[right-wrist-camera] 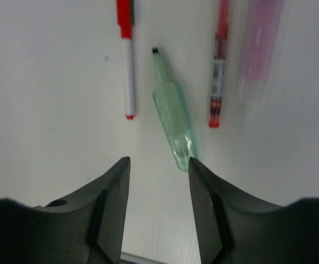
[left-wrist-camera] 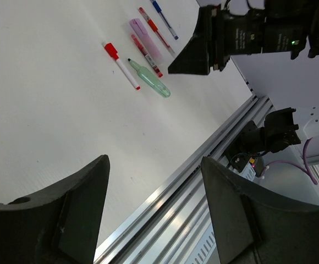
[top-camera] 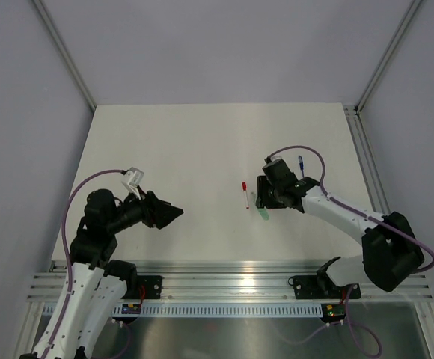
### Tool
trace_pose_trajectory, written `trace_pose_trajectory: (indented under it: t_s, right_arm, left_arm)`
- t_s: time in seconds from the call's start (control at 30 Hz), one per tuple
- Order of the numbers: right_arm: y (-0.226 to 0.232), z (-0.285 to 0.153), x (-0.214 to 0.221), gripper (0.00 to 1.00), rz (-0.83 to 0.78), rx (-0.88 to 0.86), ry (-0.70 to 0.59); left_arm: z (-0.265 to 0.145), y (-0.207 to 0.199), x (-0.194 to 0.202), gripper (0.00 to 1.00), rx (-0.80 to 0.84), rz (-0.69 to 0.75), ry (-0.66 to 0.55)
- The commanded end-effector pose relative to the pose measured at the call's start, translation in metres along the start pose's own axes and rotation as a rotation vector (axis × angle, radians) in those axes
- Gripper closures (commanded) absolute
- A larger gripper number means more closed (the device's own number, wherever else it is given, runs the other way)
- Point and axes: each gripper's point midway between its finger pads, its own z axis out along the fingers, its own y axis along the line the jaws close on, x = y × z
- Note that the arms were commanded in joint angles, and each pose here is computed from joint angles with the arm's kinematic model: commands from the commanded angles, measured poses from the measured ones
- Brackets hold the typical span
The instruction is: Insert the pens into the pen caps
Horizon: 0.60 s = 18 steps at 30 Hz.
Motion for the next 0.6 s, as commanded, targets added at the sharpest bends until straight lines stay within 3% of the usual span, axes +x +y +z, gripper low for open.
trace_pose_trajectory:
  t_s: [0.0,0.2,0.57]
  right_arm:
    - [-0.014,0.008,0.033,0.46,0.007,0.054,0.133]
    - [-0.016,0.024,0.04,0.41,-0.027,0.08,0.199]
    - [-0.017,0.046,0.051,0.43,-0.045,0.1,0.275]
  left_arm:
    - [0.0,-0.001,-0.008,0.3,0.002,0.032,-0.036]
    - [-0.001,-0.002,-0.008,0.3,0.001,0.034,-0.038]
    - [0.001,-0.002,-0.006,0.3,0.013,0.025,-0.021]
